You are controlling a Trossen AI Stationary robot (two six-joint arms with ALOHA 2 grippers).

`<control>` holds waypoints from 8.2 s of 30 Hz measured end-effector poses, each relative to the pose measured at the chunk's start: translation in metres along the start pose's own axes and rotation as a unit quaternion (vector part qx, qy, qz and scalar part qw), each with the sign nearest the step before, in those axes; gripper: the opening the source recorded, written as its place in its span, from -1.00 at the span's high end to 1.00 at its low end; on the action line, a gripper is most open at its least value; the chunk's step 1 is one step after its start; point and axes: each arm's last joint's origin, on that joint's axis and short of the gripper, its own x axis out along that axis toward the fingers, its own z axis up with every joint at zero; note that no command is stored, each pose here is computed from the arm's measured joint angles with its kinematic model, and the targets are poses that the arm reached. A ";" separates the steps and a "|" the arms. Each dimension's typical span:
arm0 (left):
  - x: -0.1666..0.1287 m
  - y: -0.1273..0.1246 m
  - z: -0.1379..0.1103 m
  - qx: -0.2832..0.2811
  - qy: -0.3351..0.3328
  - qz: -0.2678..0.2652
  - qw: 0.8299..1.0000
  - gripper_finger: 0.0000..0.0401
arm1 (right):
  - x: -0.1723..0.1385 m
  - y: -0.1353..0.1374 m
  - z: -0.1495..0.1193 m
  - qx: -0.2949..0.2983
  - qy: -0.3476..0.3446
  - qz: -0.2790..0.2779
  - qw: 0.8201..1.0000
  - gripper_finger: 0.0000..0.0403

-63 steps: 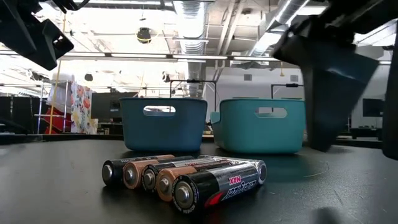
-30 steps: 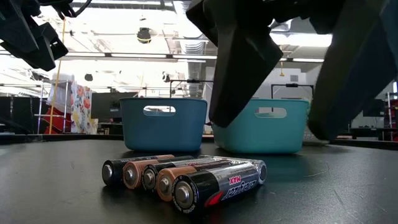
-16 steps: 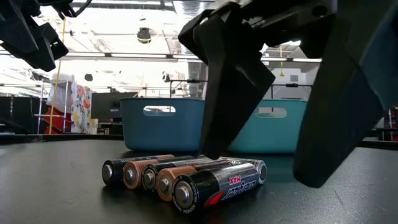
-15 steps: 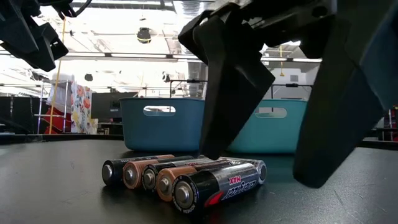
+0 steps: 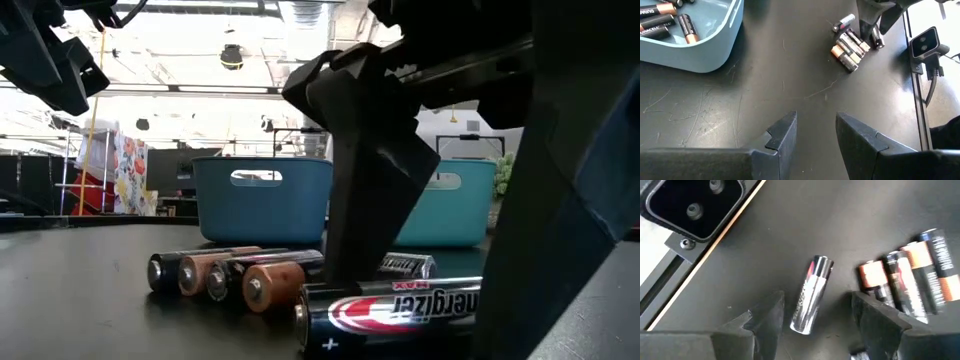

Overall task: Sort batteries
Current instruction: Put the white battery into the green bin, then put the black battery into the blue bin

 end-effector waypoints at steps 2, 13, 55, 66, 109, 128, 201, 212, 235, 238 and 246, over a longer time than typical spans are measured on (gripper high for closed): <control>0.000 0.000 0.000 0.000 0.000 0.000 1.000 0.34 | 0.000 0.000 0.000 0.000 0.000 0.000 1.000 -0.18; 0.000 0.000 0.000 0.000 0.000 0.000 1.000 0.34 | 0.000 0.000 0.000 0.002 0.001 0.000 1.000 0.34; 0.016 0.019 0.013 -0.122 -0.025 0.063 0.990 0.34 | -0.155 -0.021 -0.016 0.378 -0.011 -0.242 0.894 0.86; 0.063 -0.004 0.017 -0.133 0.023 0.098 0.986 0.34 | -0.194 -0.021 -0.042 0.440 0.042 -0.299 0.845 0.86; 0.083 -0.042 0.049 -0.195 0.042 0.167 0.965 0.34 | -0.122 -0.189 -0.157 0.477 0.070 -0.115 0.869 0.88; 0.083 -0.042 0.048 -0.150 0.059 0.162 0.974 0.34 | -0.123 -0.195 -0.155 0.537 0.078 -0.121 0.832 0.11; 0.168 -0.057 0.028 -0.258 0.137 0.277 0.915 0.40 | -0.218 0.052 -0.214 0.511 -0.238 -0.073 0.823 0.32; 0.167 -0.055 0.025 -0.277 0.161 0.282 0.904 0.78 | -0.219 0.053 -0.211 0.518 -0.251 -0.059 0.816 0.32; 0.065 -0.037 0.103 -0.182 0.070 0.242 0.951 0.79 | -0.219 0.046 -0.206 0.549 -0.266 -0.056 0.790 0.32; 0.059 -0.015 0.119 -0.171 0.063 0.260 0.948 0.79 | -0.217 0.040 -0.204 0.559 -0.273 -0.062 0.780 0.32; 0.072 0.056 0.161 -0.166 0.048 0.290 0.941 0.79 | -0.210 0.038 -0.198 0.567 -0.276 -0.069 0.773 0.32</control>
